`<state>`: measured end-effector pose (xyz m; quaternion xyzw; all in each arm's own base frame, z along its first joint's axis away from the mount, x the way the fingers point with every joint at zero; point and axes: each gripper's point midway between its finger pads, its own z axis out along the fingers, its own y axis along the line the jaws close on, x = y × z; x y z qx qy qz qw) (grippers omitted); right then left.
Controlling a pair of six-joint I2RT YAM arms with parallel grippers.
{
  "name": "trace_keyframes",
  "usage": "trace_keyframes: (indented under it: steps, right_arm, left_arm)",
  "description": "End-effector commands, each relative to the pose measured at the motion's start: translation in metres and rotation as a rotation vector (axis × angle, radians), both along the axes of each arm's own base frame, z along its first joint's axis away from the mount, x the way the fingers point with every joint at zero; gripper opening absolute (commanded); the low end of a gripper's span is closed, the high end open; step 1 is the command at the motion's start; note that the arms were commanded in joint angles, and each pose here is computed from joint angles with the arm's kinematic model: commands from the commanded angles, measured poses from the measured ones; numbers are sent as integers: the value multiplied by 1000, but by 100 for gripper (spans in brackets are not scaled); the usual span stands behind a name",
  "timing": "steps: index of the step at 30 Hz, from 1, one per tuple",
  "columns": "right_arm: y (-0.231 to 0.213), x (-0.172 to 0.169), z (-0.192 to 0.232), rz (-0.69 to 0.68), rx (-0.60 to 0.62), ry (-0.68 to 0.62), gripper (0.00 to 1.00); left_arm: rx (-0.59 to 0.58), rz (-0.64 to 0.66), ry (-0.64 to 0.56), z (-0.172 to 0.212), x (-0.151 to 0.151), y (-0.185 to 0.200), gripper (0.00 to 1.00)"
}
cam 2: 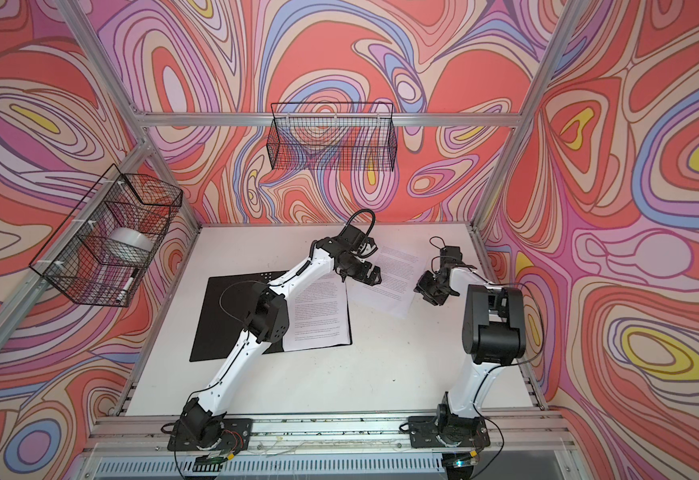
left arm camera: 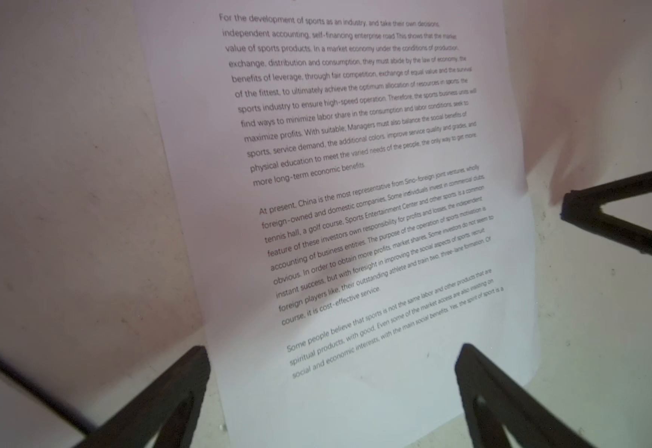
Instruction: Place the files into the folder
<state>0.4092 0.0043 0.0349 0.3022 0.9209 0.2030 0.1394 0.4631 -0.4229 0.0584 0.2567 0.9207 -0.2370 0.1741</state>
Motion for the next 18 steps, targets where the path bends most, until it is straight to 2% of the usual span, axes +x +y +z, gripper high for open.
trace_keyframes:
  steps: [1,13,18]
  right_arm:
    - [3,0,-12,4,37,12,44]
    - [20,-4,-28,-13,155,15,43]
    - [30,-3,-29,-33,242,-7,43]
  left_arm:
    - [10,5,59,-19,-6,4,100]
    - [-22,-25,117,-29,-17,-2,100]
    - [-32,-31,143,-34,-22,-3,100]
